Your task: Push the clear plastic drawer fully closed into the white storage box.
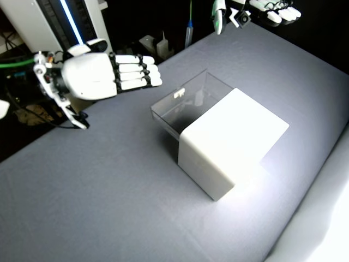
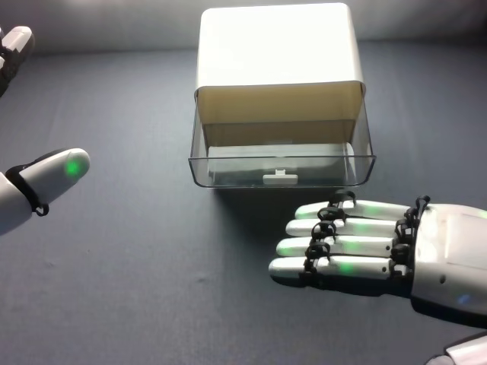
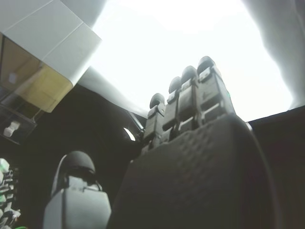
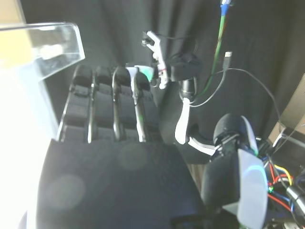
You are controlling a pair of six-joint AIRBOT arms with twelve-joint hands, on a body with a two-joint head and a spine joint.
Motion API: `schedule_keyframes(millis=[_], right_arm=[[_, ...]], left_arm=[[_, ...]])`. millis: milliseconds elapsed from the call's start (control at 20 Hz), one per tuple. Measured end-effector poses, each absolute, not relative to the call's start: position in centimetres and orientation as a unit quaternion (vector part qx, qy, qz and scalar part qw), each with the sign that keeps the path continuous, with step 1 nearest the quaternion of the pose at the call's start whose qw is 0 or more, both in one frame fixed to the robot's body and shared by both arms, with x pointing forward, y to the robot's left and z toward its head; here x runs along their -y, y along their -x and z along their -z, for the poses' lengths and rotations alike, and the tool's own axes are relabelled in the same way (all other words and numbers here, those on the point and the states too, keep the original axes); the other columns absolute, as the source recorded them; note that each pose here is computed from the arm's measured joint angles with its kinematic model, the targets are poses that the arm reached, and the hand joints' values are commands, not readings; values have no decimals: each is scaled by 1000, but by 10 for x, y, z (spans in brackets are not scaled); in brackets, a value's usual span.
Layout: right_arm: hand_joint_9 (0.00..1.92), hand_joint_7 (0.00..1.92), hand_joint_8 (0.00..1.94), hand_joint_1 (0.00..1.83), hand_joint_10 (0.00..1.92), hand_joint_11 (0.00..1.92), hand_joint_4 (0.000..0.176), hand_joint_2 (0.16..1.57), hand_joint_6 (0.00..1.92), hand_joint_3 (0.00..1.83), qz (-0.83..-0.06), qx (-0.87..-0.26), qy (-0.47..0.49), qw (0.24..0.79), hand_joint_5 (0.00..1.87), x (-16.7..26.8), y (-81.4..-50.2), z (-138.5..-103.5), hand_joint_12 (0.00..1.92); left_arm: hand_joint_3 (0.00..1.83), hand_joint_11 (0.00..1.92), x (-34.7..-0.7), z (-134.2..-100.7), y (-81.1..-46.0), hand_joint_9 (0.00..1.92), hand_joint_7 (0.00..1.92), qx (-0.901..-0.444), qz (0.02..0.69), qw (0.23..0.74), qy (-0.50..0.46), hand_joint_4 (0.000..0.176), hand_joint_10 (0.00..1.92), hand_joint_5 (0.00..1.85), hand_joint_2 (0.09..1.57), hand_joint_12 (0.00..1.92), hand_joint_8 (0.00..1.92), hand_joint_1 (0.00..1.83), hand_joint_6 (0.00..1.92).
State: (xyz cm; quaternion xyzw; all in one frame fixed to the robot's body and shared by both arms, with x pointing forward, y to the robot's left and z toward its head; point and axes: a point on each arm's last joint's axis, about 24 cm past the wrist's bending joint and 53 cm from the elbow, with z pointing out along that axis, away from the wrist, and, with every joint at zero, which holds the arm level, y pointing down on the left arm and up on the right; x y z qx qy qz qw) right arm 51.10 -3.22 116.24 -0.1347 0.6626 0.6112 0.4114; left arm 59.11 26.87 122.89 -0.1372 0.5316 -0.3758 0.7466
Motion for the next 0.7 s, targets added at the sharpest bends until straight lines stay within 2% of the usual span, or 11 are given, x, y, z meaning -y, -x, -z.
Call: schedule_keyframes(millis=[50, 100, 150, 250, 300, 350, 400, 450, 550, 600, 700], right_arm=[[39, 96, 2, 16, 1, 0, 128, 1036, 0, 0, -610, -664, 134, 412, 134, 33, -513, -1161, 238], [7, 23, 0, 2, 0, 0, 102, 951, 0, 0, -606, -667, 133, 412, 117, 32, -516, -1159, 47], [1, 4, 0, 0, 0, 0, 45, 936, 2, 0, -602, -670, 133, 413, 172, 32, -519, -1157, 9], [0, 0, 0, 0, 0, 0, 22, 1054, 0, 19, -598, -671, 136, 417, 88, 31, -524, -1156, 0], [0, 16, 6, 0, 0, 0, 3, 1052, 22, 16, -595, -673, 135, 418, 135, 30, -527, -1156, 0], [0, 2, 0, 0, 0, 0, 0, 1077, 24, 26, -593, -673, 137, 421, 143, 31, -530, -1155, 0], [0, 0, 0, 0, 0, 0, 0, 1067, 16, 20, -586, -678, 137, 421, 130, 31, -533, -1153, 0], [0, 0, 0, 0, 0, 0, 0, 1061, 8, 16, -581, -681, 141, 423, 111, 31, -535, -1151, 0], [0, 0, 0, 0, 0, 0, 2, 1068, 1, 17, -572, -684, 144, 429, 97, 31, -541, -1149, 0], [0, 0, 0, 0, 0, 0, 14, 1066, 8, 16, -568, -687, 144, 430, 115, 31, -544, -1148, 0], [0, 0, 0, 0, 0, 0, 13, 1069, 19, 15, -560, -687, 152, 438, 146, 31, -547, -1148, 0]], left_arm=[[17, 0, -268, -1229, -591, 0, 0, -531, 376, 746, 137, 103, 0, 0, 1025, 0, 0, 0, 0], [14, 0, -269, -1229, -591, 0, 0, -532, 376, 746, 137, 104, 0, 0, 1018, 0, 0, 0, 0], [13, 0, -268, -1229, -591, 0, 0, -532, 376, 746, 137, 102, 0, 0, 1017, 0, 0, 0, 0], [8, 0, -268, -1229, -591, 0, 0, -532, 376, 746, 137, 101, 0, 0, 1007, 0, 0, 0, 0], [4, 0, -268, -1229, -591, 0, 0, -531, 376, 747, 137, 89, 0, 0, 999, 0, 0, 0, 0], [10, 0, -268, -1229, -591, 0, 0, -532, 376, 746, 137, 79, 0, 0, 1011, 0, 0, 0, 0], [13, 0, -268, -1229, -591, 0, 0, -532, 376, 746, 137, 77, 0, 0, 1019, 0, 0, 0, 0], [13, 0, -269, -1229, -591, 0, 0, -532, 376, 746, 137, 85, 0, 0, 1020, 0, 0, 0, 0], [11, 0, -268, -1228, -591, 0, 0, -532, 376, 746, 136, 90, 0, 0, 1016, 0, 0, 0, 0], [12, 0, -268, -1229, -591, 0, 0, -532, 377, 746, 136, 86, 0, 0, 1019, 0, 0, 0, 0], [20, 0, -268, -1228, -591, 0, 0, -532, 377, 746, 136, 77, 0, 0, 1038, 0, 0, 0, 0]])
